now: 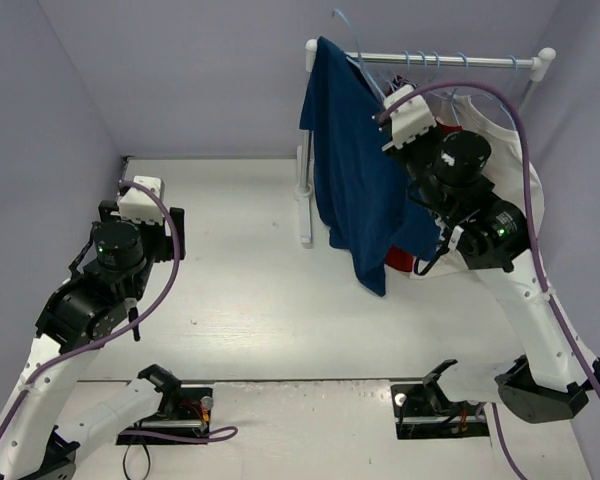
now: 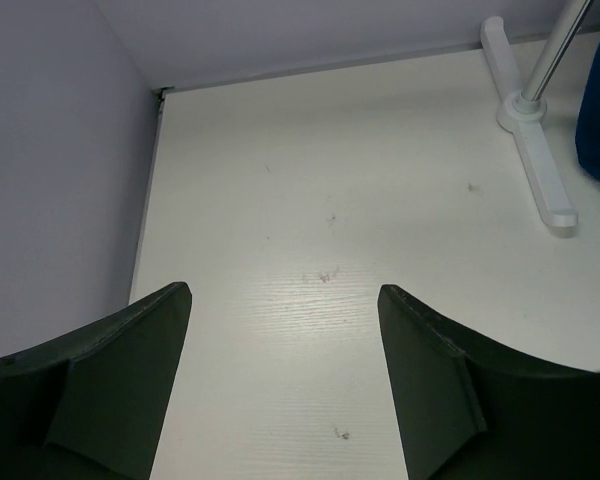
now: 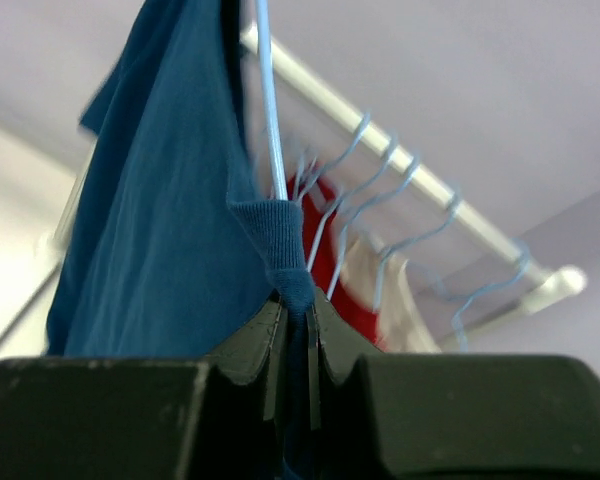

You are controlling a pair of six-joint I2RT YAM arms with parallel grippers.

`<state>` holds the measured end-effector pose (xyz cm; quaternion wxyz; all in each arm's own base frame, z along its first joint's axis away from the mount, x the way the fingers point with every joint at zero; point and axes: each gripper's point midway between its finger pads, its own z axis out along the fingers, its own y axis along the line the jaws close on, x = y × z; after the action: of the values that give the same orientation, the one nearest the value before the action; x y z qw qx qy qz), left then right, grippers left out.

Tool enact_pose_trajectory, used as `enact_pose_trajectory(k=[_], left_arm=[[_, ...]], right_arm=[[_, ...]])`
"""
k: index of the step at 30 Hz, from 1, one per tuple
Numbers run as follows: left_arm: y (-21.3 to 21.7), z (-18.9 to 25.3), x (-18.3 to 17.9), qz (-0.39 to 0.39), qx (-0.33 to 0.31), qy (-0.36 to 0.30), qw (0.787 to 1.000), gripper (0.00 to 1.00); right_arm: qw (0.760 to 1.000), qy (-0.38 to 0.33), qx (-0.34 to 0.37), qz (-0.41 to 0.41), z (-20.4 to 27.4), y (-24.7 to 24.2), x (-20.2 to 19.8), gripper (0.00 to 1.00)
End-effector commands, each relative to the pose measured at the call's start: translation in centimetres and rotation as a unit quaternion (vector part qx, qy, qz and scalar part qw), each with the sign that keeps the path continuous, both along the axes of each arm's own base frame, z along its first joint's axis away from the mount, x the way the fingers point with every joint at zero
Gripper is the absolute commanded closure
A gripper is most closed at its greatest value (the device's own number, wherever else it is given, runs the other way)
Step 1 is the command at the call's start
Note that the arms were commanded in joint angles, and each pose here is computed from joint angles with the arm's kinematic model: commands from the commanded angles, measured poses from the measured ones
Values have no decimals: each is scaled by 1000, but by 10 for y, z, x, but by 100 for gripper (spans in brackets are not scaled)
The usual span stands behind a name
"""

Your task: Place the t-shirt on the hanger

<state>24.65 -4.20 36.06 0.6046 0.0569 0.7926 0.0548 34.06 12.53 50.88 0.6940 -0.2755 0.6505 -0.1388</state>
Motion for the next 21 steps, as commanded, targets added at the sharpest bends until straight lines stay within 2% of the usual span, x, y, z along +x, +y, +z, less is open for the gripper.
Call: enact_pose_trajectory(k=[1, 5, 12, 16, 21], left_arm=[[-6, 3, 4, -3, -28, -13, 1000, 29], [-11, -9, 5, -7, -35, 1, 999, 29], [-15, -27, 4, -13, -43, 19, 999, 29], [-16, -36, 4, -13, -44, 27, 999, 29], [-17, -49, 12, -3, -28, 41, 999, 29]], right_arm=[[994, -57, 85, -26, 15, -23, -14, 100], [993, -14, 106, -46, -41, -32, -4, 100], [986, 30, 152, -68, -93, -57, 10, 100], [984, 34, 163, -63, -99, -59, 8, 100], [984, 40, 163, -63, -96, -54, 28, 100]])
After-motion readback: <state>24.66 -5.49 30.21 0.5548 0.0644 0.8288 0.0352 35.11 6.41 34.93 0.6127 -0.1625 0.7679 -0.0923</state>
